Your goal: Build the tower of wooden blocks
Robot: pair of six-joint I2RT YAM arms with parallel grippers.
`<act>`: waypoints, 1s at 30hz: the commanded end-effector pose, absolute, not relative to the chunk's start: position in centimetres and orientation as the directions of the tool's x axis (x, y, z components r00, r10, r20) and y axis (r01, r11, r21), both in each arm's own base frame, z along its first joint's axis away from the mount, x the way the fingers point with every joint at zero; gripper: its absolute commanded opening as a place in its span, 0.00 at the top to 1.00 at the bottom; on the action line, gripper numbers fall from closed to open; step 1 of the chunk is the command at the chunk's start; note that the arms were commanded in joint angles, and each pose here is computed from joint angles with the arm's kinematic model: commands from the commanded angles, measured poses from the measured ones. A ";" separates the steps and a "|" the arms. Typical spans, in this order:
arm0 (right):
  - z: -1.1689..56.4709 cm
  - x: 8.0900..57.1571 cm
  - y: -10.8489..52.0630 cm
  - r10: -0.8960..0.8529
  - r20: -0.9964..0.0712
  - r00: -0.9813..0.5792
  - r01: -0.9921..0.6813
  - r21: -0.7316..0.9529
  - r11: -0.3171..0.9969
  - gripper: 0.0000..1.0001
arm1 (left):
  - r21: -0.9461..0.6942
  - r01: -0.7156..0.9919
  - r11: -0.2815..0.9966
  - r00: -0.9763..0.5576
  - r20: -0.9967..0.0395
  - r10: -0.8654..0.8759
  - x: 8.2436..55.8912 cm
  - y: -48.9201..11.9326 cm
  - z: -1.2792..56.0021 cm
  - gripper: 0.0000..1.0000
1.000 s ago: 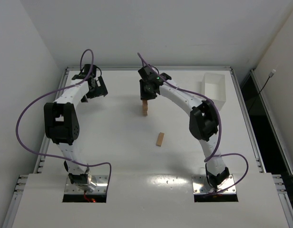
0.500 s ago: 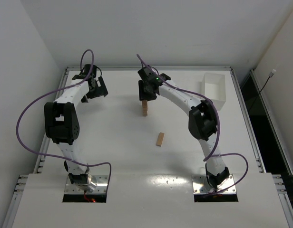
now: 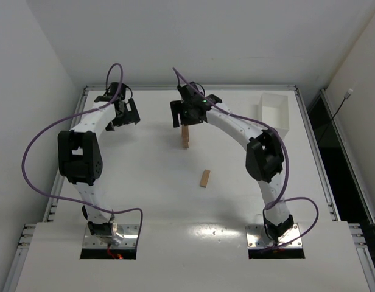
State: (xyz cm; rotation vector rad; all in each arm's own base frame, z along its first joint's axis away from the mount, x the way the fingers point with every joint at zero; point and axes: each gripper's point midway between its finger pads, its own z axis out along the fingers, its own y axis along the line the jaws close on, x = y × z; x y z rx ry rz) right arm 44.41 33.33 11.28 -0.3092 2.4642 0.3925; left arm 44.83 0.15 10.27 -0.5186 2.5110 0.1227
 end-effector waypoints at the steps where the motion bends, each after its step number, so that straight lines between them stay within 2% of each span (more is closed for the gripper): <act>1: 21.2 45.6 34.1 -0.068 -0.790 -0.610 -0.406 0.238 0.882 0.33 | -0.048 -0.343 0.938 -0.748 -0.590 -0.304 45.5 -1.5 12.2 0.00; 13: 14.8 45.3 33.0 -0.116 -0.677 -0.727 -0.321 0.185 0.929 0.33 | -0.045 -0.354 0.934 -0.724 -0.619 -0.304 45.2 -1.1 13.4 0.00; 30: 10.7 45.0 32.4 -0.096 -0.610 -0.787 -0.246 0.168 0.955 0.30 | -0.034 -0.355 0.934 -0.741 -0.599 -0.303 45.3 -1.2 12.2 0.00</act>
